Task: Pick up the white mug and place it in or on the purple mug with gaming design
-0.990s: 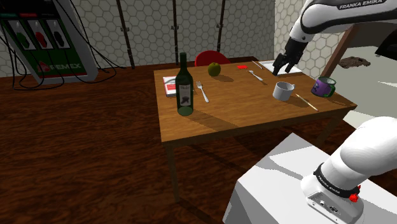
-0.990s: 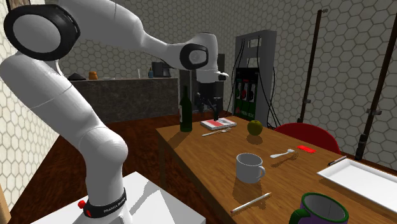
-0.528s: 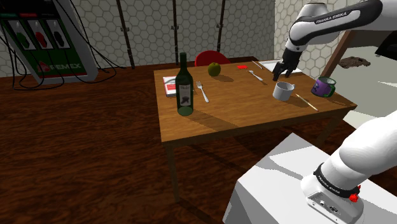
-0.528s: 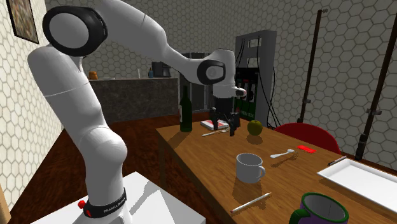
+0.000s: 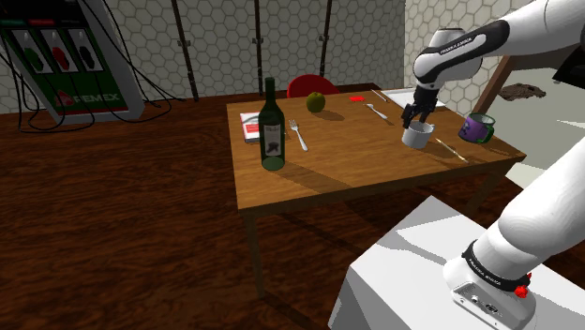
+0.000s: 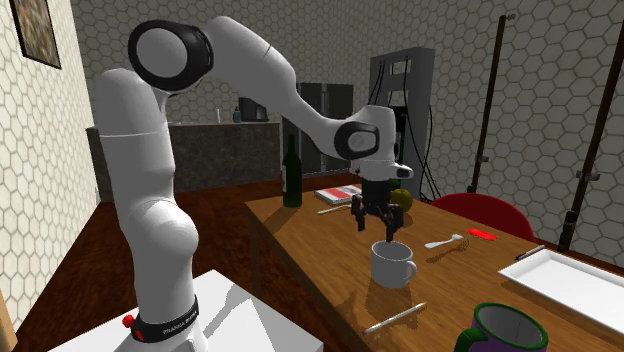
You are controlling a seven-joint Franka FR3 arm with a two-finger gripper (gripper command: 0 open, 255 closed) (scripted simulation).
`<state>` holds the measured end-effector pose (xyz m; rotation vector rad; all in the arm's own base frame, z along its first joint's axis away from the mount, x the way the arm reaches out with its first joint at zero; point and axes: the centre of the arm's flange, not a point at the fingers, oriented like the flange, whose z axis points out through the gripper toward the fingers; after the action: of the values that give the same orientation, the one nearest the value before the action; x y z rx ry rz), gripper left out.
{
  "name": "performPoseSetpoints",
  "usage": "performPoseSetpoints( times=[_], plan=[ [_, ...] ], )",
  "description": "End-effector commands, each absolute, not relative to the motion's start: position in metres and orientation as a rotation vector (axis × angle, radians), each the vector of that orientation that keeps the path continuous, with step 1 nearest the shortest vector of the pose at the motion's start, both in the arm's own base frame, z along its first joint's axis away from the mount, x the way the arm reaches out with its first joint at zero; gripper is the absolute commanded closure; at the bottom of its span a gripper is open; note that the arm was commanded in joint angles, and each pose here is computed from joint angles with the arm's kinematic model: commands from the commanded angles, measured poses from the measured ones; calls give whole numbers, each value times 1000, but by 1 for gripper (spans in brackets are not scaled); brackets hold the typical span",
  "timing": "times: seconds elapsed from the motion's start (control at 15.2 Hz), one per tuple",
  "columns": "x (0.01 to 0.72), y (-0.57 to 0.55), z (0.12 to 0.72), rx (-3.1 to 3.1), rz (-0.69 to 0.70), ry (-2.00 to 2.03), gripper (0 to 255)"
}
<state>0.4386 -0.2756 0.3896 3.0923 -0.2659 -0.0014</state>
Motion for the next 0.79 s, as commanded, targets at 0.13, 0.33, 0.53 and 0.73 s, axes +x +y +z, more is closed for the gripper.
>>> performPoseSetpoints(
  times=[0.13, 0.33, 0.53, 0.73],
  plan=[
    [440, -280, 366, 3089, -6, -266, 0],
    [440, -281, 351, 3089, -6, -266, 0],
    [440, -281, 348, 3089, -6, -266, 0],
    [440, -281, 348, 3089, -6, -266, 0]
  ],
)
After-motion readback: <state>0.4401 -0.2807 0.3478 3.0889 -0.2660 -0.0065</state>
